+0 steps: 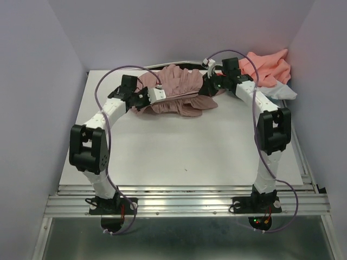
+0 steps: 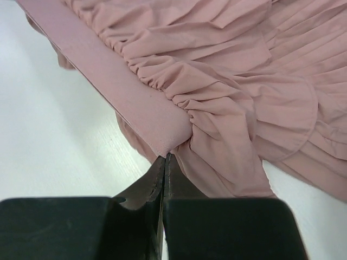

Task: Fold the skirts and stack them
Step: Flatten the skirt out

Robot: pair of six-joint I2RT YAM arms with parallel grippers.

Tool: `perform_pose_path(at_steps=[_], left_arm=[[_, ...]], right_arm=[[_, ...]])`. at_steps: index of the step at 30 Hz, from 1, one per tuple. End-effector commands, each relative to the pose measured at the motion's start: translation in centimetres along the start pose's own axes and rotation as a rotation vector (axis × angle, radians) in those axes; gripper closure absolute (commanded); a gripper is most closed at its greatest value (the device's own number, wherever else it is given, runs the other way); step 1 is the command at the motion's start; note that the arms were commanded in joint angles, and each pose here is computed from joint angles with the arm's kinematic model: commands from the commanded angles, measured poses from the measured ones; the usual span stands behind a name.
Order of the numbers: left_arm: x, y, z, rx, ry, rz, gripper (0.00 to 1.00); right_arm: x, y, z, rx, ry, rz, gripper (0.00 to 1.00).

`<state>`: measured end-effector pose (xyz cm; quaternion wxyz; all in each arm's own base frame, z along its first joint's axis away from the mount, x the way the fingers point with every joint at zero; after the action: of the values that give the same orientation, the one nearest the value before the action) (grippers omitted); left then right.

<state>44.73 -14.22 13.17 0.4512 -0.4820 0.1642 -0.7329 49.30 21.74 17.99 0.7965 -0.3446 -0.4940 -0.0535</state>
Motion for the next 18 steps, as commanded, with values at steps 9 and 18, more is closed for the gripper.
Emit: perform_pose_path(at_steps=[9, 18], left_arm=[[-0.9, -3.4, -14.1, -0.304, 0.162, 0.068, 1.00], [6.6, -0.3, -23.9, -0.487, 0.101, -0.009, 1.00]], right_arm=[[-13.1, -5.6, 5.4, 0.134, -0.128, 0.336, 0.99], [-21.1, -8.7, 2.7, -0.021, -0.186, 0.561, 0.99]])
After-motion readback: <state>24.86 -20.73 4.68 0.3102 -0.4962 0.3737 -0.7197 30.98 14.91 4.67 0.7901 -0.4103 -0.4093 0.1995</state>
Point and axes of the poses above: each gripper's point midway between its finger pads, its own y axis out along the fingers, its own z axis along the line the jaws close on, x = y × z, the point moved 1 cm from there along -y, back along the fingers, and after that the axes turned 6 degrees about y, right-handed, at the moved point
